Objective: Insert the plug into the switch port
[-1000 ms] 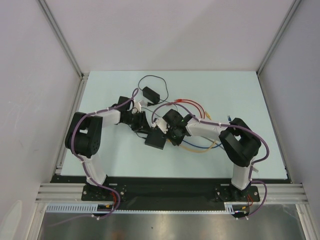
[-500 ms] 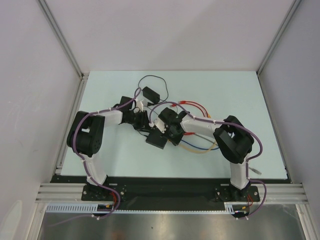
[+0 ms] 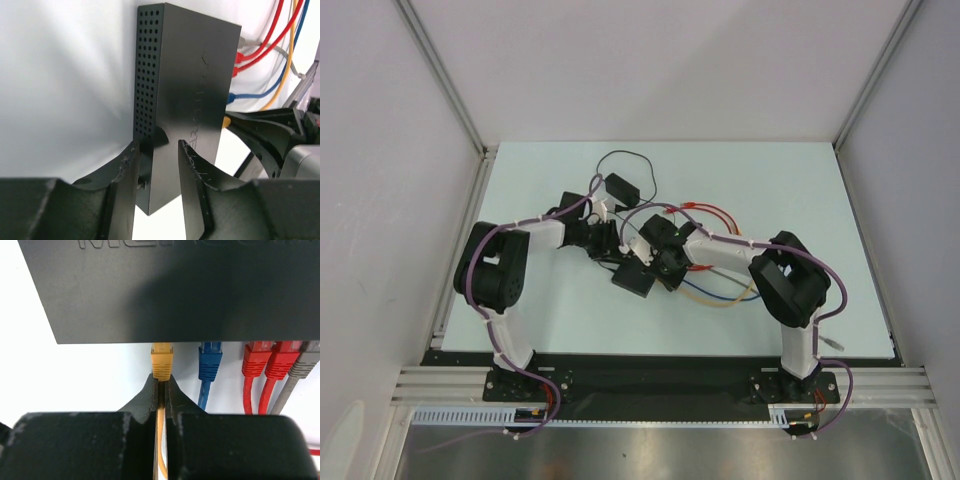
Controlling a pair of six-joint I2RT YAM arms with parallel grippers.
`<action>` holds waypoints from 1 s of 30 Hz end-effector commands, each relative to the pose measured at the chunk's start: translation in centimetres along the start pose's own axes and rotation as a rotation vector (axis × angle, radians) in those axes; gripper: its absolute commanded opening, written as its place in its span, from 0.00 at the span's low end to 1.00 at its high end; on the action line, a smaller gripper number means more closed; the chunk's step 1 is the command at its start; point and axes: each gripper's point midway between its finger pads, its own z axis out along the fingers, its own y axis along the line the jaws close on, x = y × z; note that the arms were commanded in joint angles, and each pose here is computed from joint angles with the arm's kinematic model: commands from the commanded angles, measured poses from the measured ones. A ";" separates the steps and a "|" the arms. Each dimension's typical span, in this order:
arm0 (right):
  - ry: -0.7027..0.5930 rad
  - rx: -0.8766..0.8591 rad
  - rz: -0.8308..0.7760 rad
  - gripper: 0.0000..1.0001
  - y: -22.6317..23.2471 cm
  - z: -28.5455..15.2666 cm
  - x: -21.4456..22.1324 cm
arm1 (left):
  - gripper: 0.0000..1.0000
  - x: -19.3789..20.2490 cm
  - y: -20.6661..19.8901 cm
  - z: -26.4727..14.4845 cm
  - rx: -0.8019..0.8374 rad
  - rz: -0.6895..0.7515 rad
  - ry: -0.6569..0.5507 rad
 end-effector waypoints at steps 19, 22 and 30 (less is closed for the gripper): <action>-0.130 0.135 -0.064 0.17 -10.6 -1.8 3.1 | 0.57 -10.5 -6.9 -8.2 0.077 0.286 -0.173; -0.120 0.161 -0.081 0.45 -11.5 -2.7 3.2 | 0.74 -11.6 -7.5 -10.2 0.011 0.335 -0.222; -0.287 0.261 0.033 0.93 -14.0 -12.0 1.0 | 1.00 -15.3 -10.1 -17.9 -0.204 0.443 -0.434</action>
